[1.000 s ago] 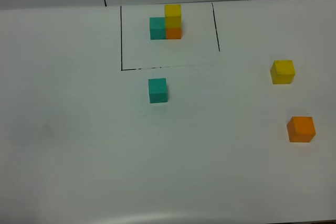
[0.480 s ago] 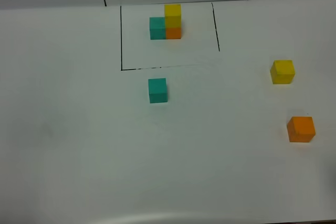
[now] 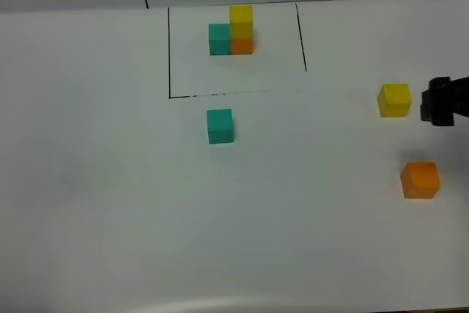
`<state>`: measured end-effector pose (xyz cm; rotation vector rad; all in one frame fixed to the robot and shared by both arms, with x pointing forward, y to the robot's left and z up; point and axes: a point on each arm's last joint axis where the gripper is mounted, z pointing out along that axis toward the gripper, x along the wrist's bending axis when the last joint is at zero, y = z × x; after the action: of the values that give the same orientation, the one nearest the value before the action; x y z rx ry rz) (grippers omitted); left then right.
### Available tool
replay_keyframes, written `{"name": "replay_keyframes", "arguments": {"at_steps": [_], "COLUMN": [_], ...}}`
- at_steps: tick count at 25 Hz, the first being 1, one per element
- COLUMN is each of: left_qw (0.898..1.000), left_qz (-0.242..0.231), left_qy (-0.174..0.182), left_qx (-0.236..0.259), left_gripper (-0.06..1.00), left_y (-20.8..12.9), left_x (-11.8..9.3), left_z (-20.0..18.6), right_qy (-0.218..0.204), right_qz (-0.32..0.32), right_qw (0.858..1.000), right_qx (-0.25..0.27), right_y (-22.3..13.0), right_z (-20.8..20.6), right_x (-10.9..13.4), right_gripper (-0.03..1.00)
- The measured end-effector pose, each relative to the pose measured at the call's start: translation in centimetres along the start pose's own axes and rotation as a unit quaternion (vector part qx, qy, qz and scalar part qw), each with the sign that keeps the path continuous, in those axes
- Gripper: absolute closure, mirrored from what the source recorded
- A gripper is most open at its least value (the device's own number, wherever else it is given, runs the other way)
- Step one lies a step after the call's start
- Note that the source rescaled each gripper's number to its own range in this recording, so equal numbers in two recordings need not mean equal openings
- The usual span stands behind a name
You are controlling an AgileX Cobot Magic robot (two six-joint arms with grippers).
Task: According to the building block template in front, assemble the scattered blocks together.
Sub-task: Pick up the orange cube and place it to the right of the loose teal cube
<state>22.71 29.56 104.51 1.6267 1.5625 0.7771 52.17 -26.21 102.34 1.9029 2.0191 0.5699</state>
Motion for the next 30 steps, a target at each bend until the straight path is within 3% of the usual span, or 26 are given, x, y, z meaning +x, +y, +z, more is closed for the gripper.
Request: {"name": "replay_keyframes", "arguments": {"at_steps": [11, 21, 30], "left_qw": [1.0, 1.0, 1.0], "left_qz": [0.0, 0.0, 0.0], "left_qy": [0.0, 0.0, 0.0], "left_qx": [0.0, 0.0, 0.0], "left_gripper": [0.09, 0.09, 0.09], "left_y": [0.0, 0.0, 0.0], "left_x": [0.0, 0.0, 0.0], "left_z": [0.0, 0.0, 0.0], "right_qy": [-0.011, -0.024, -0.017], "right_qz": [-0.014, -0.023, -0.009], "right_qw": [0.999, 0.994, 0.987], "right_qx": [0.04, 0.108, 0.16], "right_y": [3.7, 2.3, -1.4], "right_z": [5.4, 5.9, 7.5], "right_x": [0.1, -0.2, -0.3], "right_gripper": [0.02, 0.02, 0.02]}}
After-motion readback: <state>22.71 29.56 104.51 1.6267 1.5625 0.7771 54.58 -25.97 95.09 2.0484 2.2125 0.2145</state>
